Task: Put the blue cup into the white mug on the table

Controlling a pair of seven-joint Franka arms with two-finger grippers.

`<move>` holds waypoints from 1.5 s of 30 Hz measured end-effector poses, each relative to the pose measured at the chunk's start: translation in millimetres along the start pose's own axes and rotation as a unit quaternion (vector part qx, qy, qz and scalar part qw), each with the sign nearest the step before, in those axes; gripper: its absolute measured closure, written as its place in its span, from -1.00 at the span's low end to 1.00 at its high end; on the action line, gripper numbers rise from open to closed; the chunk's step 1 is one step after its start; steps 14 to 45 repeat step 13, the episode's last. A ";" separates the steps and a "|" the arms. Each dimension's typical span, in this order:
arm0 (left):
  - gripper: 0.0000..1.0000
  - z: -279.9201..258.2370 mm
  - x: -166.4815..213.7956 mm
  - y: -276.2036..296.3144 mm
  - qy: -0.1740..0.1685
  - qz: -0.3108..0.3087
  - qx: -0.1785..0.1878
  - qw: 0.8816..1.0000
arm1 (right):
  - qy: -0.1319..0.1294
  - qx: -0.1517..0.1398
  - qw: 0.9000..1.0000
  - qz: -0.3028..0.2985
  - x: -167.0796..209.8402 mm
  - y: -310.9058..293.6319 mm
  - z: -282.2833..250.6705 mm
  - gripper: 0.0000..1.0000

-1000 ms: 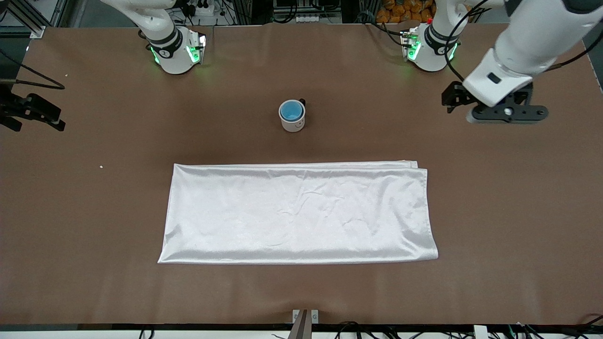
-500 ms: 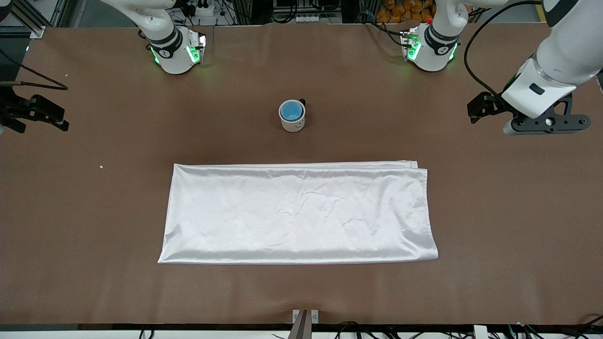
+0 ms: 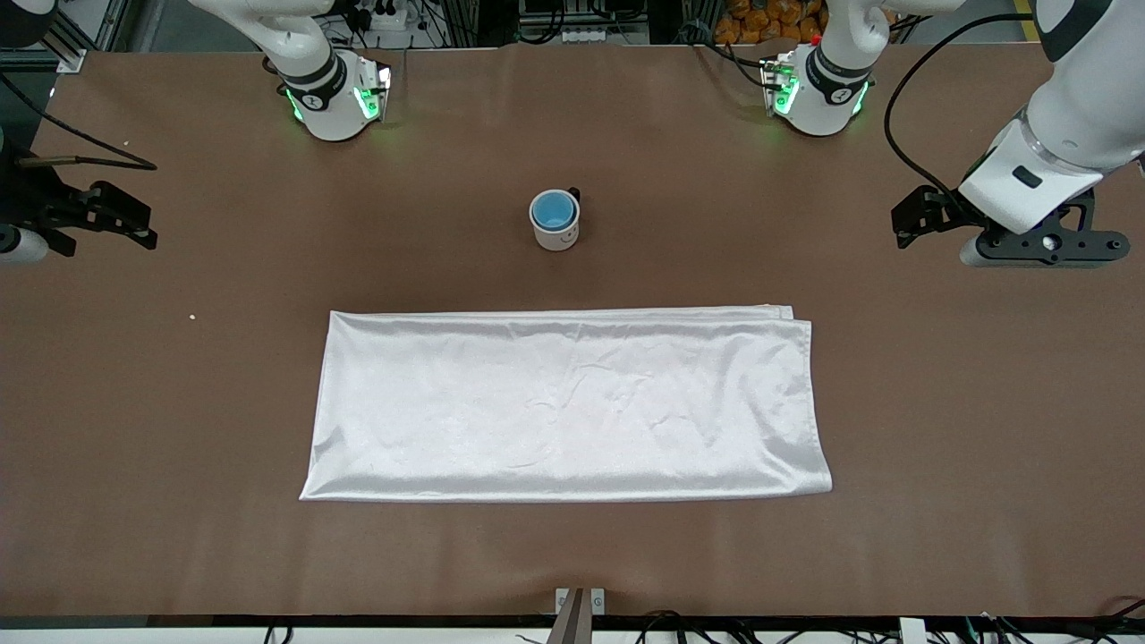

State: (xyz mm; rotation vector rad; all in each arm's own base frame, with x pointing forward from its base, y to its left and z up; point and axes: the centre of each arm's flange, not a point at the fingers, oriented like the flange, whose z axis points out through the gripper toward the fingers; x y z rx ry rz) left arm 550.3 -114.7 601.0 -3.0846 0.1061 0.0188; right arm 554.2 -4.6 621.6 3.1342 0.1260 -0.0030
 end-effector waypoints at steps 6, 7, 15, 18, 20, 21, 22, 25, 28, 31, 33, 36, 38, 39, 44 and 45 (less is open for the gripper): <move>-1.00 0.0 0.5 3.1 0.000 -0.001 -0.017 1.000 | 0.000 0.000 1.000 0.003 -0.4 3.8 0.0 -1.00; -1.00 0.2 0.6 3.0 0.000 -0.001 -0.018 1.000 | 0.000 0.000 1.000 0.004 -0.4 4.5 0.0 -1.00; -1.00 0.5 1.1 1.7 -0.001 -0.003 -0.019 1.000 | 0.000 0.000 1.000 0.006 -0.6 6.7 0.1 -1.00; -1.00 0.5 1.1 1.7 -0.001 -0.003 -0.019 1.000 | 0.000 0.000 1.000 0.006 -0.6 6.7 0.1 -1.00; -1.00 0.5 1.1 1.7 -0.001 -0.003 -0.019 1.000 | 0.000 0.000 1.000 0.006 -0.6 6.7 0.1 -1.00; -1.00 0.5 1.1 1.7 -0.001 -0.003 -0.019 1.000 | 0.000 0.000 1.000 0.006 -0.6 6.7 0.1 -1.00; -1.00 0.5 1.1 1.7 -0.001 -0.003 -0.019 1.000 | 0.000 0.000 1.000 0.006 -0.6 6.7 0.1 -1.00; -1.00 0.5 1.1 1.7 -0.001 -0.003 -0.019 1.000 | 0.000 0.000 1.000 0.006 -0.6 6.7 0.1 -1.00; -1.00 0.5 1.1 1.7 -0.001 -0.003 -0.019 1.000 | 0.000 0.000 1.000 0.006 -0.6 6.7 0.1 -1.00; -1.00 0.5 1.1 1.7 -0.001 -0.003 -0.019 1.000 | 0.000 0.000 1.000 0.006 -0.6 6.7 0.1 -1.00; -1.00 0.5 1.1 1.7 -0.001 -0.003 -0.019 1.000 | 0.000 0.000 1.000 0.006 -0.6 6.7 0.1 -1.00; -1.00 0.5 1.1 1.7 -0.001 -0.003 -0.019 1.000 | 0.000 0.000 1.000 0.006 -0.6 6.7 0.1 -1.00; -1.00 0.5 1.1 1.7 -0.001 -0.003 -0.019 1.000 | 0.000 0.000 1.000 0.006 -0.6 6.7 0.1 -1.00; -1.00 0.5 1.1 1.7 -0.001 -0.003 -0.019 1.000 | 0.000 0.000 1.000 0.006 -0.6 6.7 0.1 -1.00; -1.00 0.5 1.1 1.7 -0.001 -0.003 -0.019 1.000 | 0.000 0.000 1.000 0.006 -0.6 6.7 0.1 -1.00; -1.00 0.5 1.1 1.7 -0.001 -0.003 -0.019 1.000 | 0.000 0.000 1.000 0.006 -0.6 6.7 0.1 -1.00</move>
